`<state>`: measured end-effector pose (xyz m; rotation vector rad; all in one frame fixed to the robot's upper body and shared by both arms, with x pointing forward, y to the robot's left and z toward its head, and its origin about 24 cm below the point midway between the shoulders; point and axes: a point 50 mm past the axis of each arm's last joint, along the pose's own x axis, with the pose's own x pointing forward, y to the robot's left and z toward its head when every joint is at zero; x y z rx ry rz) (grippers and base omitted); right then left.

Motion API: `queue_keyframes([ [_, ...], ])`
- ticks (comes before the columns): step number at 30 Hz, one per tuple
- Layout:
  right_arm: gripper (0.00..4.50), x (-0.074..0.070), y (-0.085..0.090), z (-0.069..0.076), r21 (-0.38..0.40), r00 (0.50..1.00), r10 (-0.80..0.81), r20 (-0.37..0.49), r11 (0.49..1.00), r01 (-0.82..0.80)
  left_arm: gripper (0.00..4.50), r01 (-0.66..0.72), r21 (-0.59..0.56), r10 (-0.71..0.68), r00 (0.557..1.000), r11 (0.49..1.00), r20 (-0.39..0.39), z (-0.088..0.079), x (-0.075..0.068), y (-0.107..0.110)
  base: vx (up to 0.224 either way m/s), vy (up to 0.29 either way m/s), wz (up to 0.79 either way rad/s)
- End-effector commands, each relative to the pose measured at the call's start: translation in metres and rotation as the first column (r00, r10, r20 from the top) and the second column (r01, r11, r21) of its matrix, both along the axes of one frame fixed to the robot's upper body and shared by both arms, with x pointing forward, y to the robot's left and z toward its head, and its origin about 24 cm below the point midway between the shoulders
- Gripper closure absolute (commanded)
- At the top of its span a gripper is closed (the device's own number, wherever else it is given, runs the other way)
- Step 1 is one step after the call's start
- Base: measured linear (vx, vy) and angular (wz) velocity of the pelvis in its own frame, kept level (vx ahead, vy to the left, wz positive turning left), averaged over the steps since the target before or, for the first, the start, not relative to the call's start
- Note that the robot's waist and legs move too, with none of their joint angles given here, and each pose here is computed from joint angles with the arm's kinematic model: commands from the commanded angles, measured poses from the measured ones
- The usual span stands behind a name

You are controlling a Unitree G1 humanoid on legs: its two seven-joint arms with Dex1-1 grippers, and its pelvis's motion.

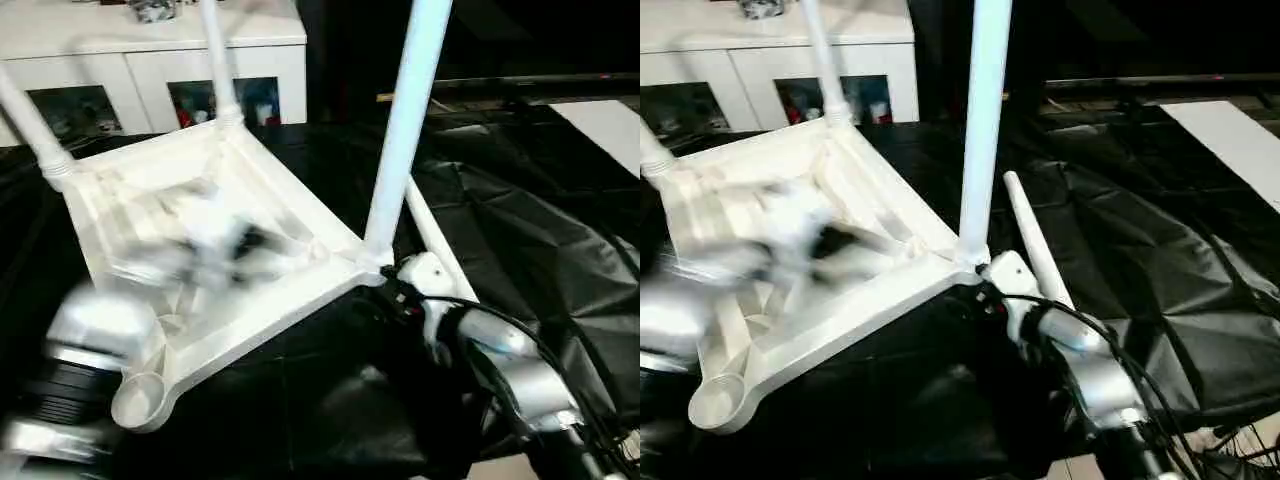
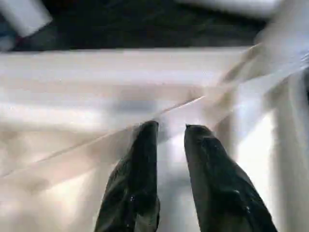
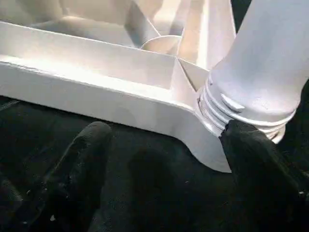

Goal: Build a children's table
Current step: Rotate table base

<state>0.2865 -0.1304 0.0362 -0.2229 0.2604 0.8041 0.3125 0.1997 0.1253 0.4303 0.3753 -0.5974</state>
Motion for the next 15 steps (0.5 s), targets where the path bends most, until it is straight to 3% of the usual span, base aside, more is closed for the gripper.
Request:
queue_keyframes([
  [1, 0.67, 0.005, 0.002, -0.005, -0.039, 1.000, -0.020, -0.009, 0.999, 0.020, 3.40, -0.094, 0.131, 0.096, 0.995, 0.987, -0.007, 0.005, -0.001, 0.035, 0.000, 0.000, 0.00],
  [4, 0.67, 0.012, 0.002, -0.006, -0.062, 0.999, -0.052, 0.010, 0.997, 0.053, 3.40, -0.133, 0.285, 0.152, 0.987, 0.949, -0.046, 0.005, -0.011, 0.068, 0.000, 0.000, 0.00],
  [7, 0.67, 0.021, 0.001, -0.006, -0.080, 0.995, -0.096, 0.040, 0.992, 0.099, 3.40, -0.125, 0.365, 0.175, 0.979, 0.923, -0.108, 0.001, -0.021, 0.086, 0.000, 0.000, 0.00],
  [15, 0.67, 0.037, 0.006, -0.001, -0.068, 0.982, -0.160, 0.105, 0.984, 0.167, 3.40, -0.081, 0.468, 0.197, 0.959, 0.880, -0.204, -0.011, -0.035, 0.099, 0.000, 0.000, 0.00],
])
